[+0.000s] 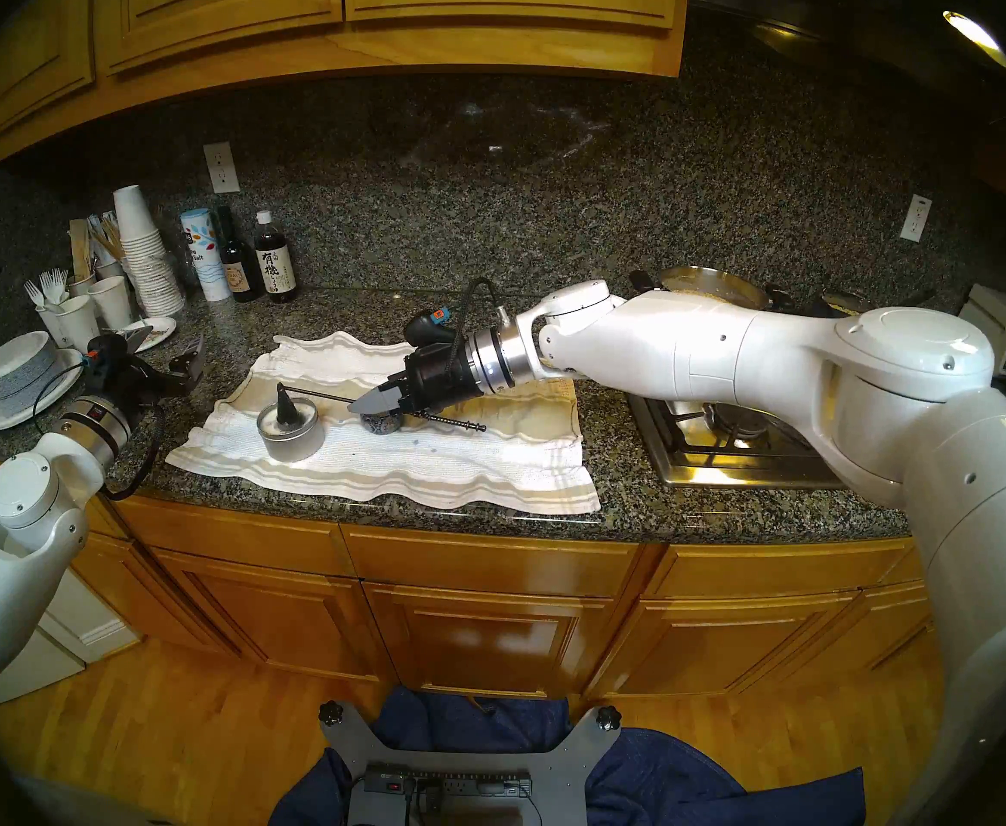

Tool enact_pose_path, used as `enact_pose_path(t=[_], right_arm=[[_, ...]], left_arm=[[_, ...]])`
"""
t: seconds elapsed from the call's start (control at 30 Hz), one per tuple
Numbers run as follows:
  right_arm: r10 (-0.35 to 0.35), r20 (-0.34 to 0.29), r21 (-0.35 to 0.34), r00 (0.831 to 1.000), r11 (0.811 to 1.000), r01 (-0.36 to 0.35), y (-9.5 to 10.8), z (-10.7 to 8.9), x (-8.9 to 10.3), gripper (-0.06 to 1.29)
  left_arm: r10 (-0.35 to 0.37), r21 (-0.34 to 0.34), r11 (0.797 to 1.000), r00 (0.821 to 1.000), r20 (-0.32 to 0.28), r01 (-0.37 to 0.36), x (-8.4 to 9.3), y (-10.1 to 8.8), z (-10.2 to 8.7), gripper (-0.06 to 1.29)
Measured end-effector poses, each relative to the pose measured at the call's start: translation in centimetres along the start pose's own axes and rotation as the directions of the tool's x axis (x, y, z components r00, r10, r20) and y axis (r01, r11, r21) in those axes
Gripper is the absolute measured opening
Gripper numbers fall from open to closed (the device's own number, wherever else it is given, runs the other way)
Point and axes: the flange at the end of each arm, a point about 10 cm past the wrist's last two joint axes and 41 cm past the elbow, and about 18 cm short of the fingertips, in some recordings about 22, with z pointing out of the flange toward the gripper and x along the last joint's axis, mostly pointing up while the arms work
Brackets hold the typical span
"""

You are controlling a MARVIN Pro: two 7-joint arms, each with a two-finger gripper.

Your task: Put out candle flame

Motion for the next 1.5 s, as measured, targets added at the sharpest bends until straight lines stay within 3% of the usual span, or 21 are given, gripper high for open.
enact_pose_path(t=[1.1,1.5], right_arm=[[-0.034,-0.028,-0.047,0.999,0.998,0.033,-0.3,-1.2,1.2,-0.04],[-0.026,-0.052,-0.152,0.998,0.988,0.018,1.4,-4.2,1.0,-0.04]], left_arm=[[0.001,0.007,1.0,1.0,0.0,-0.001,0.0,-0.1,0.0,1.21],[0.002,0.006,1.0,1.0,0.0,-0.002,0.0,-0.1,0.0,1.21]])
